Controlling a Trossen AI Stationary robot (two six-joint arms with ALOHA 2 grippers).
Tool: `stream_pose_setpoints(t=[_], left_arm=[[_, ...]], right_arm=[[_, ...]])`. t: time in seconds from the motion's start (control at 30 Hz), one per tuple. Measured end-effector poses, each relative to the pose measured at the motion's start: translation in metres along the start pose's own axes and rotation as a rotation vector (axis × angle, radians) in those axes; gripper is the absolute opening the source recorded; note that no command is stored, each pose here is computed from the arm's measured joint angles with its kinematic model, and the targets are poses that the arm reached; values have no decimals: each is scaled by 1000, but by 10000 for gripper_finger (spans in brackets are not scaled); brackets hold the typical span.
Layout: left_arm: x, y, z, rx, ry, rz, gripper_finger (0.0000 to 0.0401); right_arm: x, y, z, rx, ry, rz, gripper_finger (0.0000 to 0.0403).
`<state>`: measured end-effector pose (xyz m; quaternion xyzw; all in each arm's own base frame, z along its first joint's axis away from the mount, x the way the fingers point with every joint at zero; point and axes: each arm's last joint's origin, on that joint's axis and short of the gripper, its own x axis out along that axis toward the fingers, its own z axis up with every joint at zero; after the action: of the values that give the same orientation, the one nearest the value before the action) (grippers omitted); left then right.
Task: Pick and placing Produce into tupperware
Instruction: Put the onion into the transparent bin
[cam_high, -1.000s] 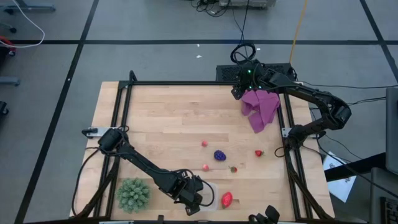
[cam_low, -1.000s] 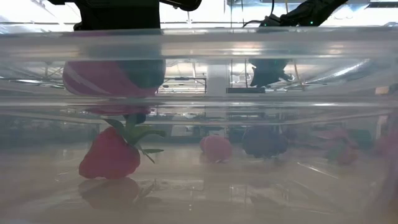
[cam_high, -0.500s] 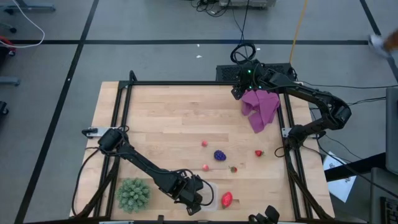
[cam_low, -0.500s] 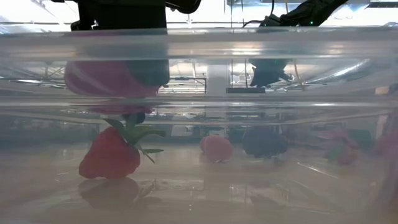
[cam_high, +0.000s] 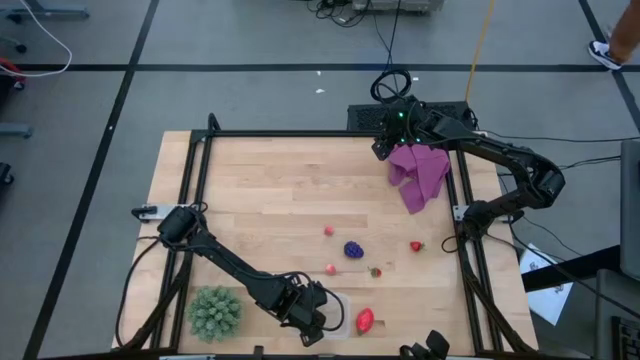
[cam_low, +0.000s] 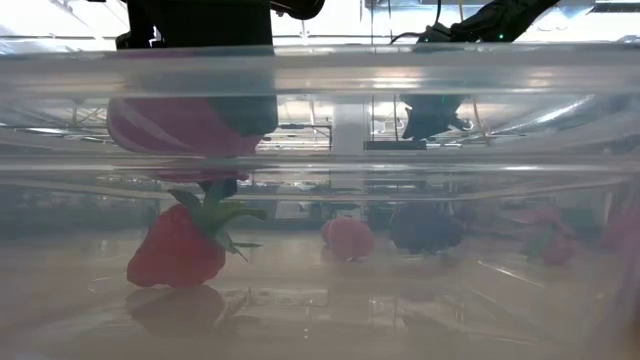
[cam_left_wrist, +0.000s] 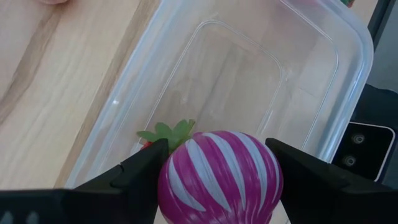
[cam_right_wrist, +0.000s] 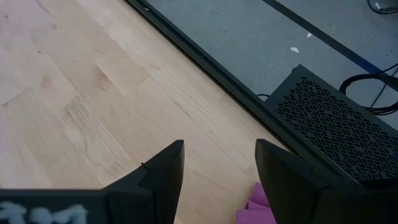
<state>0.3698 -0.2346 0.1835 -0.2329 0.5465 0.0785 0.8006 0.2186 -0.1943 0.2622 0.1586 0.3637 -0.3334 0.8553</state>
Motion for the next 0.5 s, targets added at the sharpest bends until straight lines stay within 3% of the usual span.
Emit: stream_pose_setpoints(t=[0.5], left_arm=[[0,-4,0,-3,-3,-39,269]], right_arm=[[0,0,0,0,0,0,187]])
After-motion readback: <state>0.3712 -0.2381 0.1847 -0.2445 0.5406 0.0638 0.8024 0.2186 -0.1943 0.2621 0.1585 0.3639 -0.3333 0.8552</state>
